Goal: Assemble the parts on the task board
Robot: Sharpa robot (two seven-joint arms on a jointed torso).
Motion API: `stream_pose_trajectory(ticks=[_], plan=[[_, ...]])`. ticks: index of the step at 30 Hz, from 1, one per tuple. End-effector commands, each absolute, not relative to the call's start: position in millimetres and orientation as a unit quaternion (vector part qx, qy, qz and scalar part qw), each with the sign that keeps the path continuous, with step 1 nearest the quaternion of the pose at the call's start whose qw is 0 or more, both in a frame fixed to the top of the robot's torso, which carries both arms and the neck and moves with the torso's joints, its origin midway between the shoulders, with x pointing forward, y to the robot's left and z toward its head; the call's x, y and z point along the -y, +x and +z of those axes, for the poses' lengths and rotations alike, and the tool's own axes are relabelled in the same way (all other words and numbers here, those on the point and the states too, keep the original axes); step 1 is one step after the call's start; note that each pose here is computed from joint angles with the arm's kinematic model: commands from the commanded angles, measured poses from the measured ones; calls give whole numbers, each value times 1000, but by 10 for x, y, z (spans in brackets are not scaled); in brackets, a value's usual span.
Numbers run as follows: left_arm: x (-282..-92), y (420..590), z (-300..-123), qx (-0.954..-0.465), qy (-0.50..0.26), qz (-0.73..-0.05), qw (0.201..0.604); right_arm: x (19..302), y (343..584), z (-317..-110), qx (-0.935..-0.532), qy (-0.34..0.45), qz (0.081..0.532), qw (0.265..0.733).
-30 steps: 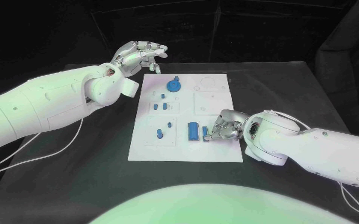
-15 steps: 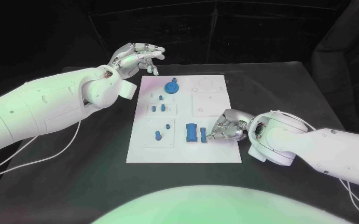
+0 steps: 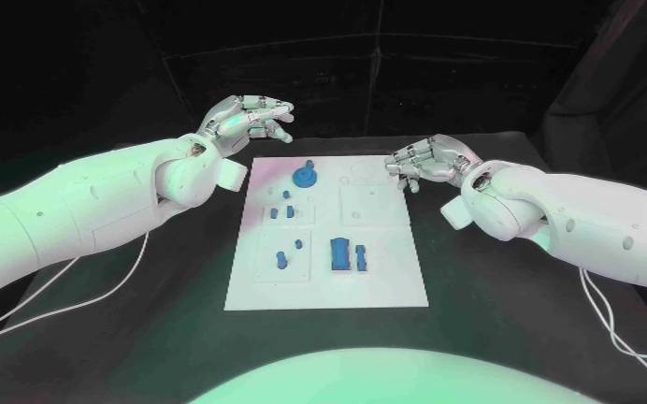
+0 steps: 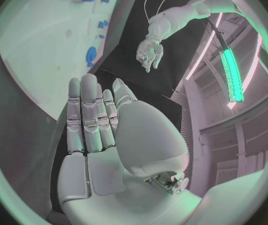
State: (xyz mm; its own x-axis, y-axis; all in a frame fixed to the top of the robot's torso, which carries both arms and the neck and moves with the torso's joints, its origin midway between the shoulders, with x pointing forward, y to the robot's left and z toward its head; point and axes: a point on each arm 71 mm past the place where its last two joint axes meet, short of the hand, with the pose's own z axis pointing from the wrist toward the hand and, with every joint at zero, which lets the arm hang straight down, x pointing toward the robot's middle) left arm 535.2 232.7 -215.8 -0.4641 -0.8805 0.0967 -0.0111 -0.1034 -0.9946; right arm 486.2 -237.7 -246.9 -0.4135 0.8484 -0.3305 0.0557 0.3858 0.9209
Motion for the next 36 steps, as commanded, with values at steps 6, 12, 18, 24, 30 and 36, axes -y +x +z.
stream_pose_trajectory(ticks=[6,12,18,24,30,36], plan=[[-2429,5559,-2217,-528,-423,-636,370,2355,5274,-2480,-608,382,533,447],[-2426,5637,-2394,-521,-439,-621,386,2289,5426,-2541,-603,382,539,448],[-2380,5611,-2449,-543,-435,-610,380,2280,5421,-2584,-617,384,509,461],[-2318,5524,-2461,-539,-443,-599,392,2209,5313,-2532,-593,403,516,469],[-2214,5352,-2458,-531,-458,-579,415,2095,5095,-2435,-554,437,521,480],[-2087,5093,-2411,-521,-475,-552,445,1983,4810,-2318,-519,476,515,489]])
